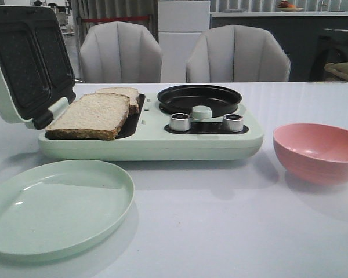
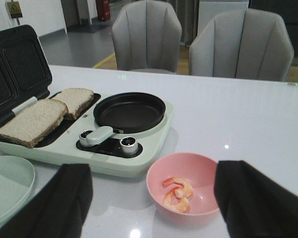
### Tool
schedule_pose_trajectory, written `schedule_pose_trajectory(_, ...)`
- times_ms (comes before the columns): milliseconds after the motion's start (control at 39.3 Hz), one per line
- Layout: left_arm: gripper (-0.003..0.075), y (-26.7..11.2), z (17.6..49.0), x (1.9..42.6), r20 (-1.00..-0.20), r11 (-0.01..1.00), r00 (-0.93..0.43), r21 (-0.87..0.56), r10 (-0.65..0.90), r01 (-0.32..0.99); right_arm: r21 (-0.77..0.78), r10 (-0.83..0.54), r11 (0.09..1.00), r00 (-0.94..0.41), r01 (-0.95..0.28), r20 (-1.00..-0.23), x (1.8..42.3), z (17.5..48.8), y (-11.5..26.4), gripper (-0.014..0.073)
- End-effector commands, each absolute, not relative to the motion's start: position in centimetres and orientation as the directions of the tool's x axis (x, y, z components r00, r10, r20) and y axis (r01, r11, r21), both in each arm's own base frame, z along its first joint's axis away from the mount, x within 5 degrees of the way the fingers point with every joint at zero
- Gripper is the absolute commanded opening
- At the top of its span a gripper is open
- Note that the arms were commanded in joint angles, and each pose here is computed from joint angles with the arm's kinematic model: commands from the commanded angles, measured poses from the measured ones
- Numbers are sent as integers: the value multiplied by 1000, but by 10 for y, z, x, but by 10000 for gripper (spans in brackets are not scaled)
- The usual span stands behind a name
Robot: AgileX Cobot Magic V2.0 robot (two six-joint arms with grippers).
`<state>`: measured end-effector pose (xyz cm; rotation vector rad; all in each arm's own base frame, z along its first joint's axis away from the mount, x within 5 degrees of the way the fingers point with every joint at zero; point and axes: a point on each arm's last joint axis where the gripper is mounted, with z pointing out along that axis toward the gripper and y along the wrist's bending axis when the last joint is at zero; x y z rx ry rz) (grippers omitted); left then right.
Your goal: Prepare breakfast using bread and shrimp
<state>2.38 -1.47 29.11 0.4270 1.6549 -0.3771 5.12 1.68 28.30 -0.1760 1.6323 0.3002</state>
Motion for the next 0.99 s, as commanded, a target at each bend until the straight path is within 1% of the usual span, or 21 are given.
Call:
schedule_pose_trajectory(0,582,-15,306,24,-999,871,-39,-16,4,492,89,111,950,57,-298,-992,39,284,13,604)
schedule_pose_trajectory(76,582,-15,306,24,-999,871,-39,-16,4,492,88,117,950,78,-300,-990,35,276,11,604)
schedule_pose_trajectory(178,582,-15,306,23,-999,870,-40,-18,2,492,88,114,950,68,-299,-991,35,268,11,604)
schedule_pose_trajectory(509,582,-16,307,24,-999,866,-39,-36,-19,499,88,111,950,60,-299,-992,35,267,12,604)
schedule_pose_trajectory(611,582,-18,318,26,-997,858,-11,-66,-71,509,88,111,950,60,-299,-992,35,267,12,604)
schedule_pose_trajectory(738,582,-24,342,34,-988,841,4,-130,-155,525,88,111,950,60,-299,-992,35,267,12,604)
schedule_pose_trajectory(890,582,-39,371,63,-980,835,-65,-194,-188,514,88,111,950,60,-299,-992,35,267,12,604)
schedule_pose_trajectory(967,582,-47,386,80,-980,839,-83,-199,-182,506,88,111,950,60,-299,-992,35,267,12,604)
